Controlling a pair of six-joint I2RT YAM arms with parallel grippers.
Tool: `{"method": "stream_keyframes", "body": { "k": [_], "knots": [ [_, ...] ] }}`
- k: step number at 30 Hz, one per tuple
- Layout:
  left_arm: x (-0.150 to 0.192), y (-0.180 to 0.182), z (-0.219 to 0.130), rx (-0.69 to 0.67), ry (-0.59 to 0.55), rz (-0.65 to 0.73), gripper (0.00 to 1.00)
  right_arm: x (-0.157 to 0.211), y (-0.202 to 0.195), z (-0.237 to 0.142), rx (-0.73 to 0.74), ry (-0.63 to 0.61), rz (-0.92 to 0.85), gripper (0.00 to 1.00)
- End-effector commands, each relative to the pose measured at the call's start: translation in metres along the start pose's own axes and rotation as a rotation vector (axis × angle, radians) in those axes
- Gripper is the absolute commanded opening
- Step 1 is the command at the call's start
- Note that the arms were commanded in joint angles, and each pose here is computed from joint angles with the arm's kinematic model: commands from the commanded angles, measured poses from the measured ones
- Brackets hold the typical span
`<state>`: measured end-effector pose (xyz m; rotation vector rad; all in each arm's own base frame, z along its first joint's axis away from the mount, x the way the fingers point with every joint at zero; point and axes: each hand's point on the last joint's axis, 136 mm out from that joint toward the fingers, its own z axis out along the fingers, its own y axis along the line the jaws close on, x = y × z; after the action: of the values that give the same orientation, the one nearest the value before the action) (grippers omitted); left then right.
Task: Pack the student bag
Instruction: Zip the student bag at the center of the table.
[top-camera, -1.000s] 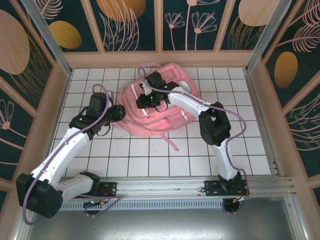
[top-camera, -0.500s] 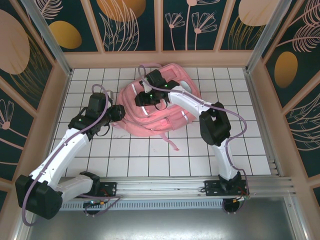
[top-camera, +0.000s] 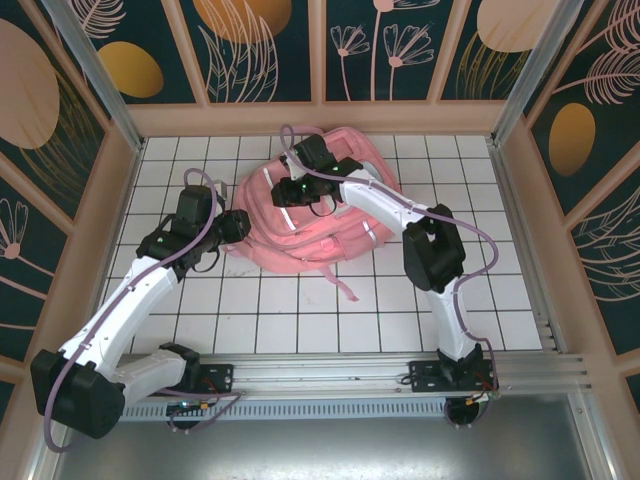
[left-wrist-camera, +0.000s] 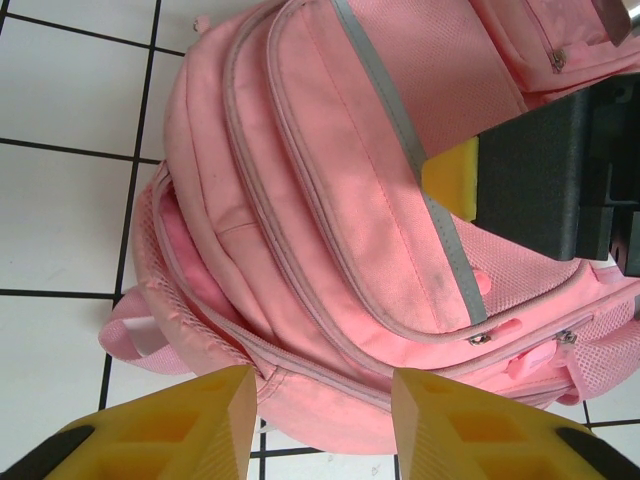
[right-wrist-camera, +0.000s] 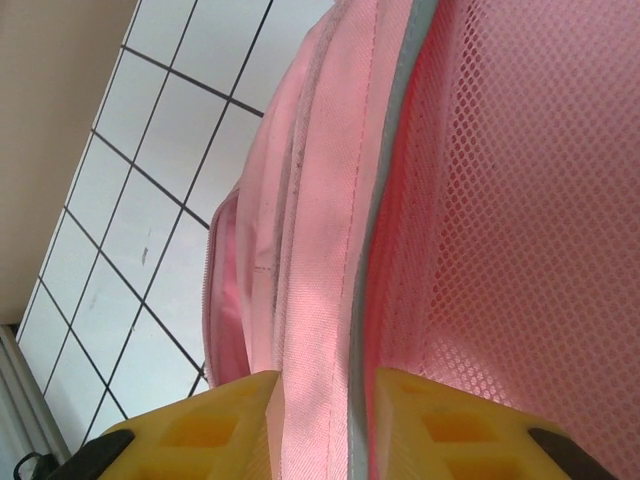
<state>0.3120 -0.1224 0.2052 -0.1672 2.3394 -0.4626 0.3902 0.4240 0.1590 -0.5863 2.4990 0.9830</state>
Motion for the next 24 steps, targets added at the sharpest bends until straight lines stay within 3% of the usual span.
{"method": "stream_keyframes", "body": {
  "k": [1, 6, 17, 24],
  "knots": [
    [0.001, 0.003, -0.001, -0.018, -0.002, 0.02, 0.41, -0.002, 0.01, -0.004, -0.055, 0.001, 0.006, 0.29],
    [0.004, 0.004, 0.0, -0.015, 0.005, 0.017, 0.41, 0.008, 0.019, 0.001, -0.098, 0.036, 0.004, 0.27],
    [0.008, 0.007, 0.001, -0.019, 0.01, 0.015, 0.41, 0.026, -0.003, 0.014, -0.036, 0.073, 0.024, 0.28],
    [0.012, 0.005, 0.003, -0.003, 0.021, 0.025, 0.41, 0.037, 0.027, 0.015, -0.141, 0.119, -0.024, 0.2]
  ]
}}
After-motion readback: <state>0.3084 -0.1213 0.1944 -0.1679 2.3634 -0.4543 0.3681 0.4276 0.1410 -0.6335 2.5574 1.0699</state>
